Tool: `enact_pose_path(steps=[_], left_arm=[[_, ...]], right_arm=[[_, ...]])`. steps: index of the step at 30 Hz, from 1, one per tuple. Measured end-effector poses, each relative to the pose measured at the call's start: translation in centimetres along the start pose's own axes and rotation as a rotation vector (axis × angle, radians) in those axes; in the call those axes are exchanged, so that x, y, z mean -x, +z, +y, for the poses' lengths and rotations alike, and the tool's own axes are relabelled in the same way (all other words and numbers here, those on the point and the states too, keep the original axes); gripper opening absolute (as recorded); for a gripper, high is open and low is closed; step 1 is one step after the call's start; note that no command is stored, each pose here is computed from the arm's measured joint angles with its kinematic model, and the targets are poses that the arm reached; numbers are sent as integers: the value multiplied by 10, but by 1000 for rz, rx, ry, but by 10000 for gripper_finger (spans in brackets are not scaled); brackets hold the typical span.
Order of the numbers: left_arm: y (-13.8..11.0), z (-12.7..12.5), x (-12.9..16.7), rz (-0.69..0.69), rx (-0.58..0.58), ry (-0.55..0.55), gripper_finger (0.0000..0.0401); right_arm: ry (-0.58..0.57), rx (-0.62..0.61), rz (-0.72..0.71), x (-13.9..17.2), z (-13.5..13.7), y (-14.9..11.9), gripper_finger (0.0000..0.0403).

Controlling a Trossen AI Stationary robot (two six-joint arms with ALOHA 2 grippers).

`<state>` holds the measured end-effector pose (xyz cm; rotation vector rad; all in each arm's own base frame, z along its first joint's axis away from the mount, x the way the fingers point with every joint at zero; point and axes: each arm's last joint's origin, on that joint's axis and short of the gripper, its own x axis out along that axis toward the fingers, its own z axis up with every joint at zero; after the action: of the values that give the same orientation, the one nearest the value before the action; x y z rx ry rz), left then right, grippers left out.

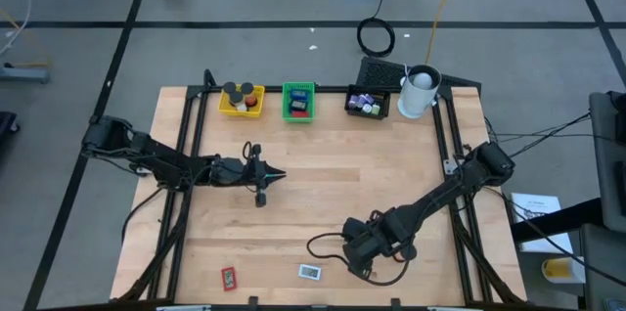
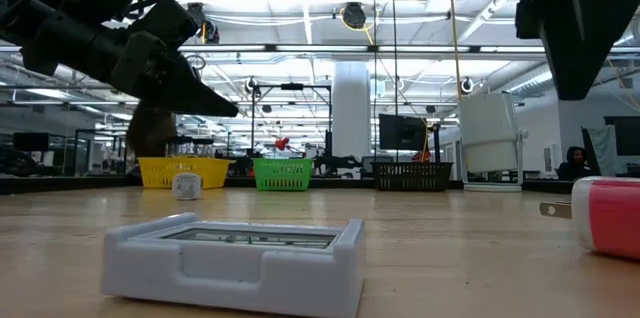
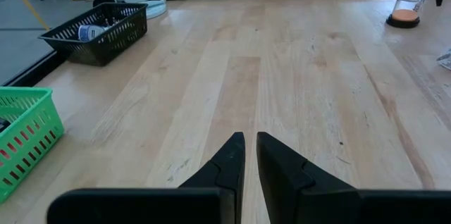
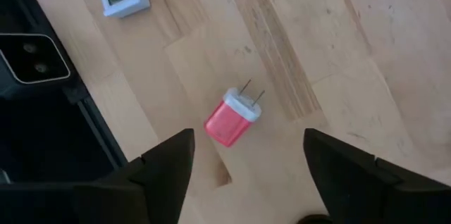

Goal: Pick & Place Office items
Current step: Put the red charger adapter in the black bin

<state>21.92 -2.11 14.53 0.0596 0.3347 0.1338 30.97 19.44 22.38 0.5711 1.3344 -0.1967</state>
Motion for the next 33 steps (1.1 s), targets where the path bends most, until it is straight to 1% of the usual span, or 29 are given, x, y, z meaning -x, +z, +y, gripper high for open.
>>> enact_pose_path(steps=[5,8,12,16,21,23,27,30,33], left_arm=[[0,0,0,0,3,0,47],[0,0,0,0,6,0,47],[0,0,0,0,5,0,47],[0,0,0,0,6,0,47],[0,0,0,0,18,0,47],[0,0,0,1,17,0,47],[0,0,0,2,17,0,47],[0,0,0,1,17,0,47],[0,0,0,3,21,0,47]], right_arm=[[2,-5,-1,1,0,0,302],[-10,-16,6,-5,1,-1,315],[-31,-13,25,-18,2,-1,317],[4,-17,56,-34,7,0,318],[2,-53,66,-49,8,1,318],[-7,-71,94,-55,8,1,317],[-26,-74,105,-60,5,2,304],[-44,-69,110,-61,3,2,279],[-49,-46,110,-61,3,2,244]])
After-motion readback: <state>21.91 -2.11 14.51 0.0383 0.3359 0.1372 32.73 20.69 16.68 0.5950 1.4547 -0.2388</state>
